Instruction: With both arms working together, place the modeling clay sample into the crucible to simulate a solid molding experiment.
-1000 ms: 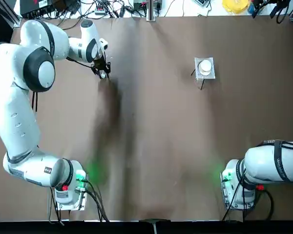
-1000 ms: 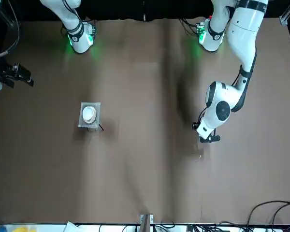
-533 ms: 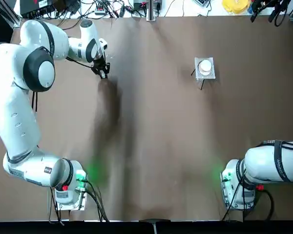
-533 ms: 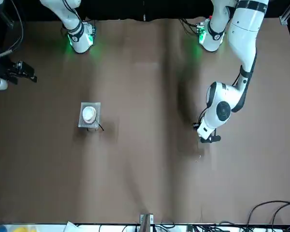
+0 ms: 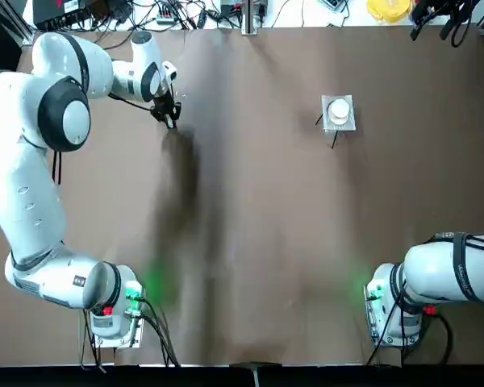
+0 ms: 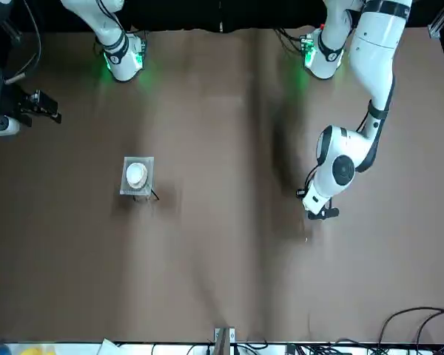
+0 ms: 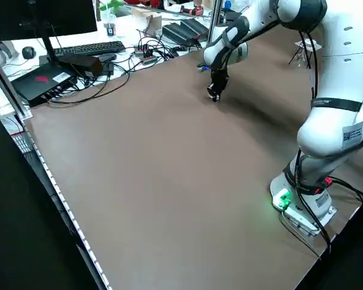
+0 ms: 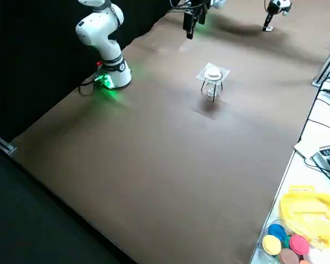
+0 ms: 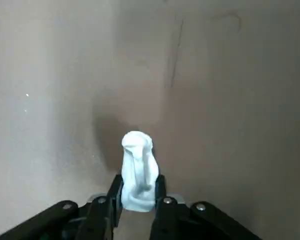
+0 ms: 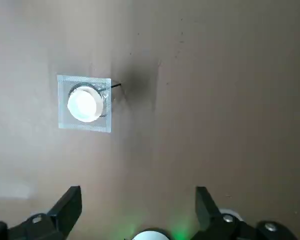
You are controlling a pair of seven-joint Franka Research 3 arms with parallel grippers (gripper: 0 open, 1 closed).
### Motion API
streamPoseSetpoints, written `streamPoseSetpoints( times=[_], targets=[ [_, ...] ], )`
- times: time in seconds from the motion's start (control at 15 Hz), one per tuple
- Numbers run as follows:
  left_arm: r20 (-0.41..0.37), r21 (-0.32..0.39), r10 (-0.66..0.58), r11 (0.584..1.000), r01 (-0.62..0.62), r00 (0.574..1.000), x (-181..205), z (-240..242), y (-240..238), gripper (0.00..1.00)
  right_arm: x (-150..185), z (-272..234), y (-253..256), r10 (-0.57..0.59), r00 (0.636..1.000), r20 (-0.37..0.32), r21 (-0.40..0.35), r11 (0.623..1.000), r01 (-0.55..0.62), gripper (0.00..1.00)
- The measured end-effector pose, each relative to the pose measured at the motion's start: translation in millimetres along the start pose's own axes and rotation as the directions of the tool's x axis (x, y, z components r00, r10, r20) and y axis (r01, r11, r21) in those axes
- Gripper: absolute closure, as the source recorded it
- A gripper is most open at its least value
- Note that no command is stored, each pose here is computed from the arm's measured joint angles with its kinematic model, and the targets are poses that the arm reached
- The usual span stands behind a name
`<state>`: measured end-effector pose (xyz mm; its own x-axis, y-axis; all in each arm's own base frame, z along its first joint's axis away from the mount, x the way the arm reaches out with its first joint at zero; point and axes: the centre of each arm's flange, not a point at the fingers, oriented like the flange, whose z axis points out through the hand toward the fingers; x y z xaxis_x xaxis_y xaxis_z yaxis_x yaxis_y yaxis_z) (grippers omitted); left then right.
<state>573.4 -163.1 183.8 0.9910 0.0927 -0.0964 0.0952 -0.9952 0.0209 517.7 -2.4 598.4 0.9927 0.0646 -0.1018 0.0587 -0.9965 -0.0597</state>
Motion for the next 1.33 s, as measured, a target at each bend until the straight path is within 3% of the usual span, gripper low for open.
streamPoseSetpoints(
  times=[0.33,0.67,0.93,1.33],
  targets=[
    [-0.028,-0.011,-0.018,1.0,0.018,0.999,6.3,-26.5,-0.4,0.7,0.1,0.3,-2.8,-0.005,1.0,0.001,-0.001,1.0,0.005,0.0],
    [-0.052,-0.028,-0.1,0.995,0.099,0.994,7.0,-87.6,7.0,0.7,-0.2,-0.5,-10.6,-0.02,1.0,-0.002,-0.003,1.0,0.02,0.0],
    [-0.042,-0.066,-0.193,0.979,0.19,0.98,-1.1,-148.4,57.3,0.7,-0.1,-0.1,-28.1,-0.047,0.999,0.0,-0.007,0.999,0.047,0.0],
    [-0.033,-0.204,-0.313,0.932,0.3,0.949,-20.4,-215.2,142.4,0.7,-0.4,1.9,-44.3,-0.009,1.0,0.005,-0.011,1.0,0.009,0.0]
  ],
)
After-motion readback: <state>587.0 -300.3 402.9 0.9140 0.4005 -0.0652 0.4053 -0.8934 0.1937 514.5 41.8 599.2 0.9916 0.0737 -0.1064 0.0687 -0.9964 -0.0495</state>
